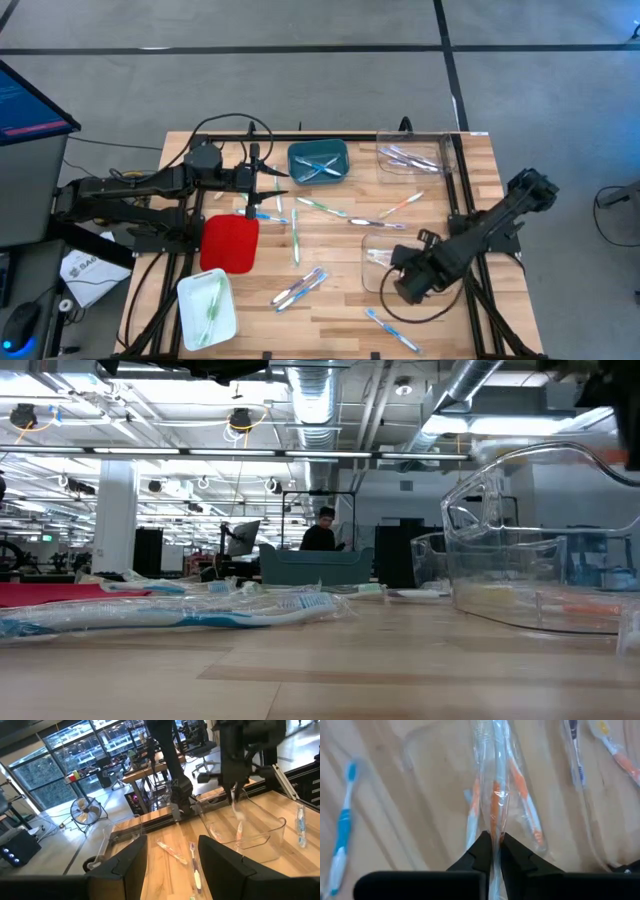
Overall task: Pick & Place Toothbrushes
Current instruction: Put the orange toothbrush into the bottom transparent bin
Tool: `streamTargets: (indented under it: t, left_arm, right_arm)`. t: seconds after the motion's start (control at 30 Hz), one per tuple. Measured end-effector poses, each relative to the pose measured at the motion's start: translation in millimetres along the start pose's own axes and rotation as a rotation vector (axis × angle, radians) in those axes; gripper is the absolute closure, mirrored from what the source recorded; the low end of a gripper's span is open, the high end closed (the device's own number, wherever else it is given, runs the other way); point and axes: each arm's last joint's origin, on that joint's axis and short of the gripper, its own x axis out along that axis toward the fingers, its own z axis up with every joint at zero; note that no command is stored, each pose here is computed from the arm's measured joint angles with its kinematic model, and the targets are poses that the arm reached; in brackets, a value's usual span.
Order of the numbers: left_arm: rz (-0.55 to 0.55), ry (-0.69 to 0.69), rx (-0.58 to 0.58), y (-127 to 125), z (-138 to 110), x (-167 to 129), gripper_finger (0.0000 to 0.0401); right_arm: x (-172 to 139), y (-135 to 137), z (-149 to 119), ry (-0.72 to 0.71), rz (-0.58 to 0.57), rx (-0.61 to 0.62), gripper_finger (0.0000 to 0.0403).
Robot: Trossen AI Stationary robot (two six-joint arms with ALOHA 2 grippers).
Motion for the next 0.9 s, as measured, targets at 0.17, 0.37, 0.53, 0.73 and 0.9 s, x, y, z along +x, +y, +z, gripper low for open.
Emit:
streamTargets:
  t: [0.17, 0.37, 0.53, 0.73, 0.9]
  left_arm:
    - [-0.001, 0.004, -0.001, -0.1, -0.4, 0.0, 0.0229]
    - [-0.004, 0.011, -0.003, -0.4, -1.1, 0.0, 0.0229]
    - [-0.005, 0.011, -0.003, -0.4, -1.1, 0.0, 0.0229]
    - [-0.005, 0.010, -0.002, -0.4, -1.0, 0.0, 0.0229]
    - [-0.003, 0.007, -0.001, -0.3, -0.7, 0.0, 0.0229]
  right_arm:
    - [15.4, 1.5, 11.1, 0.039, -0.044, -0.017, 0.0394]
    - [25.4, 2.3, 9.1, 0.023, -0.019, -0.024, 0.0394]
    - [44.8, -9.9, -7.9, 0.055, -0.005, 0.033, 0.0391]
    - [66.1, -14.7, -18.5, 0.062, 0.070, 0.056, 0.0393]
    - [79.8, -19.3, -22.3, 0.100, 0.078, 0.069, 0.0389]
